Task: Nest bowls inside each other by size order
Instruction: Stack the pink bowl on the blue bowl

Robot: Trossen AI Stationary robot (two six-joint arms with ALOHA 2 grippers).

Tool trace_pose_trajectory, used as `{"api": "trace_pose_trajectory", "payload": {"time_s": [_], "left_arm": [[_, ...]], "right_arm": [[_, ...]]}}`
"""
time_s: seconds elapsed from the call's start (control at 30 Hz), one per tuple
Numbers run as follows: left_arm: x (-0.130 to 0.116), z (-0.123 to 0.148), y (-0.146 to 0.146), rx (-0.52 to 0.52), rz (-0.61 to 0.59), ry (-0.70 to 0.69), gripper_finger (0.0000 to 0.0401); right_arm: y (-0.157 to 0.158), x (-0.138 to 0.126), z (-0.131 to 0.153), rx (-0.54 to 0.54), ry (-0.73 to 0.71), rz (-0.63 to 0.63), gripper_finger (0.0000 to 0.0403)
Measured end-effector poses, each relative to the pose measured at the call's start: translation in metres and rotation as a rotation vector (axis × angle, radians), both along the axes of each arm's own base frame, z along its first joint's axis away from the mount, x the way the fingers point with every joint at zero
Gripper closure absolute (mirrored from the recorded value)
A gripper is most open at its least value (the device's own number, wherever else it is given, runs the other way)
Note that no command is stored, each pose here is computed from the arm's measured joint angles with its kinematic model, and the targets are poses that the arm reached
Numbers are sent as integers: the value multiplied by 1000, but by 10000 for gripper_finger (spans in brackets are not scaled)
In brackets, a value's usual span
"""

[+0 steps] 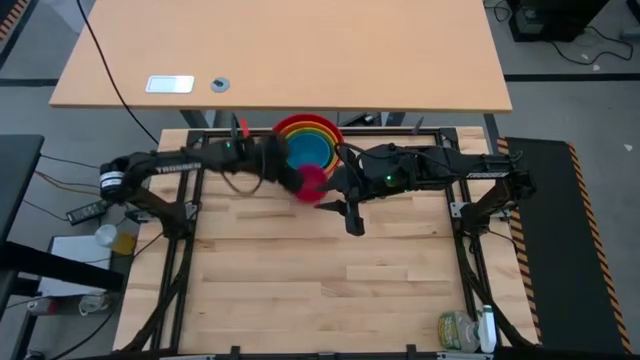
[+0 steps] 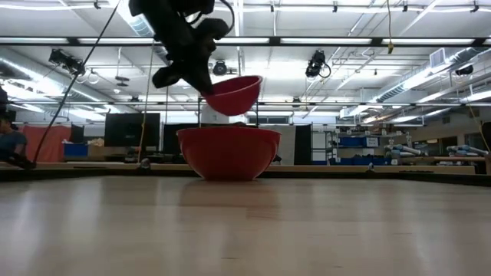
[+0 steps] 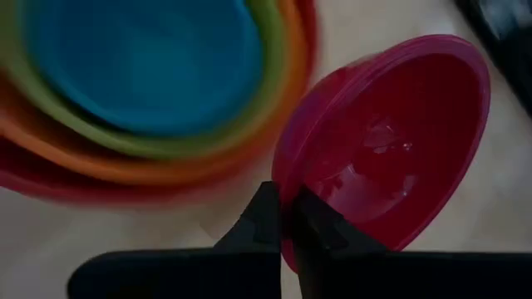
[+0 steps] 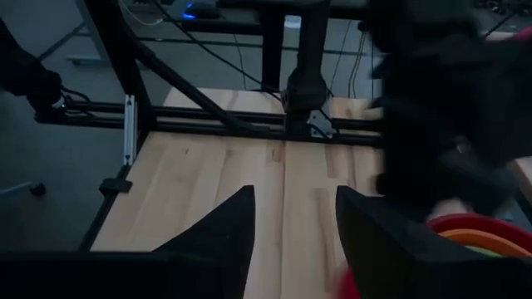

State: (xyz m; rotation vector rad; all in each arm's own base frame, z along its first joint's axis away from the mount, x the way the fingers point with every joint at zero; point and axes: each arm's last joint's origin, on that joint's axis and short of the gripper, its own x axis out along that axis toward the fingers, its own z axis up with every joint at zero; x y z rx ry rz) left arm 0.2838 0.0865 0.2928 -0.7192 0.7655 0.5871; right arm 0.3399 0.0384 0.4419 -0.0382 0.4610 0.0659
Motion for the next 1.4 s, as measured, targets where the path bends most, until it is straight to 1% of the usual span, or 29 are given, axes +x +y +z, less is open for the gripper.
{"api": "trace_pose_trajectory", "payload": {"time_s": [0.1,0.17,0.27,0.4,0.5,0.57,0.67,0.73,0.8,0.87,1.03,1.1,1.17,1.4], "left_arm": [[-8,8,29,53,91,-12,393],[-9,8,48,75,144,-53,393],[-6,-2,75,39,195,-94,393],[8,-16,99,-8,224,-58,393],[18,-24,108,-29,216,27,393],[23,-31,113,-32,222,131,393],[27,-41,119,-5,241,296,393],[30,-49,121,-2,226,364,388],[32,-56,123,-4,208,386,380],[34,-57,121,-4,200,391,375],[38,-55,123,31,182,350,368],[37,-52,123,37,179,345,356],[37,-52,123,37,179,344,334],[35,-53,120,-6,152,362,223]], "right_arm": [[0,0,1,-2,-10,-7,233],[0,1,2,3,-26,-13,233],[0,2,5,18,-55,-19,233],[0,3,6,21,-65,-21,234],[-1,2,5,25,-59,-69,234],[-2,2,5,29,-60,-95,234],[-2,2,5,25,-61,-108,234],[-2,2,5,33,-60,-111,234],[-2,2,5,39,-59,-114,234],[-2,2,5,41,-58,-115,234],[-2,2,4,38,-45,-115,234],[-2,2,4,38,-42,-115,234],[-2,1,3,37,-40,-116,234],[-3,2,3,36,-40,-117,234]]}}
